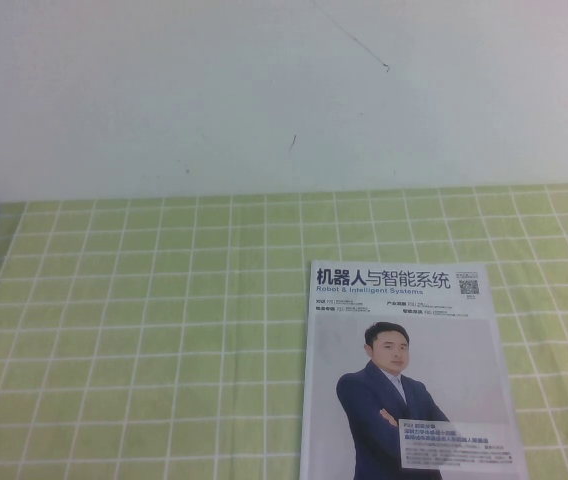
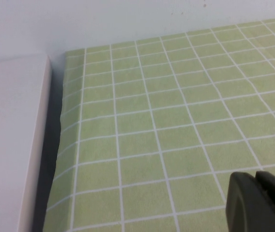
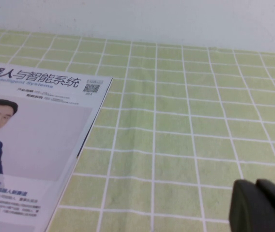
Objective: Close book
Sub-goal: 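Close the open booklet and leave it lying on the table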
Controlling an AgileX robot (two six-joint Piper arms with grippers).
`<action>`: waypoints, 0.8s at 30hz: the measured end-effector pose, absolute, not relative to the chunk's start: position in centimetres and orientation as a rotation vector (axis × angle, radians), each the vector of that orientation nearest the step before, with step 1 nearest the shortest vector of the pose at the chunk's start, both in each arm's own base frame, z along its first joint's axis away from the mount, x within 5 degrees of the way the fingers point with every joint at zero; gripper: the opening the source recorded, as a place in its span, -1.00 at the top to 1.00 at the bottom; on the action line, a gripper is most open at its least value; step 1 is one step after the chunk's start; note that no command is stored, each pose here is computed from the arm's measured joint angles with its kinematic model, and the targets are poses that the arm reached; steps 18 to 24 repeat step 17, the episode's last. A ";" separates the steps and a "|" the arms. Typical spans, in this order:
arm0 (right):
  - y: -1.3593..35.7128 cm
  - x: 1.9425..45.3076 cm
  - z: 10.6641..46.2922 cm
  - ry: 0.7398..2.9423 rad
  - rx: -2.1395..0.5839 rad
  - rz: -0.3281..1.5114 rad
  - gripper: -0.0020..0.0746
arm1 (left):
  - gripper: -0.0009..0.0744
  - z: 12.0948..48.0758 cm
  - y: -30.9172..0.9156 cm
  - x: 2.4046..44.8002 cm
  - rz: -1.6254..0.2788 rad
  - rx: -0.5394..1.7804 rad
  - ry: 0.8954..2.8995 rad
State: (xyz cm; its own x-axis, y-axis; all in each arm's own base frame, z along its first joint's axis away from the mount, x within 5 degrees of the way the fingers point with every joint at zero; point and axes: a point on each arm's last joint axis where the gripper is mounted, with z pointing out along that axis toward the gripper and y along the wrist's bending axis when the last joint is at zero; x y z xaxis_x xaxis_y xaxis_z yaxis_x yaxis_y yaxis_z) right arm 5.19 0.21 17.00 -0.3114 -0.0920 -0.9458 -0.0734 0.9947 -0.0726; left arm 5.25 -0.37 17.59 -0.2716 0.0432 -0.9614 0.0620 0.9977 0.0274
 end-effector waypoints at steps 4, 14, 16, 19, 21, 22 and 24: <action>0.2 5.2 17.0 1.889 -0.119 -0.019 0.95 | 0.98 17.6 -0.3 5.3 -0.013 0.070 1.847; 0.2 5.2 17.0 1.889 -0.119 -0.019 0.95 | 0.98 17.6 -0.3 5.3 -0.013 0.070 1.847; 0.2 5.2 17.0 1.889 -0.119 -0.019 0.95 | 0.98 17.6 -0.3 5.3 -0.013 0.070 1.847; 0.2 5.2 17.0 1.889 -0.119 -0.019 0.95 | 0.98 17.6 -0.3 5.3 -0.013 0.070 1.847; 0.2 5.2 17.0 1.889 -0.119 -0.019 0.95 | 0.98 17.6 -0.3 5.3 -0.013 0.070 1.847; 0.2 5.2 17.0 1.889 -0.119 -0.019 0.95 | 0.98 17.6 -0.3 5.3 -0.013 0.070 1.847; 0.2 5.2 17.0 1.889 -0.119 -0.019 0.95 | 0.98 17.6 -0.3 5.3 -0.013 0.070 1.847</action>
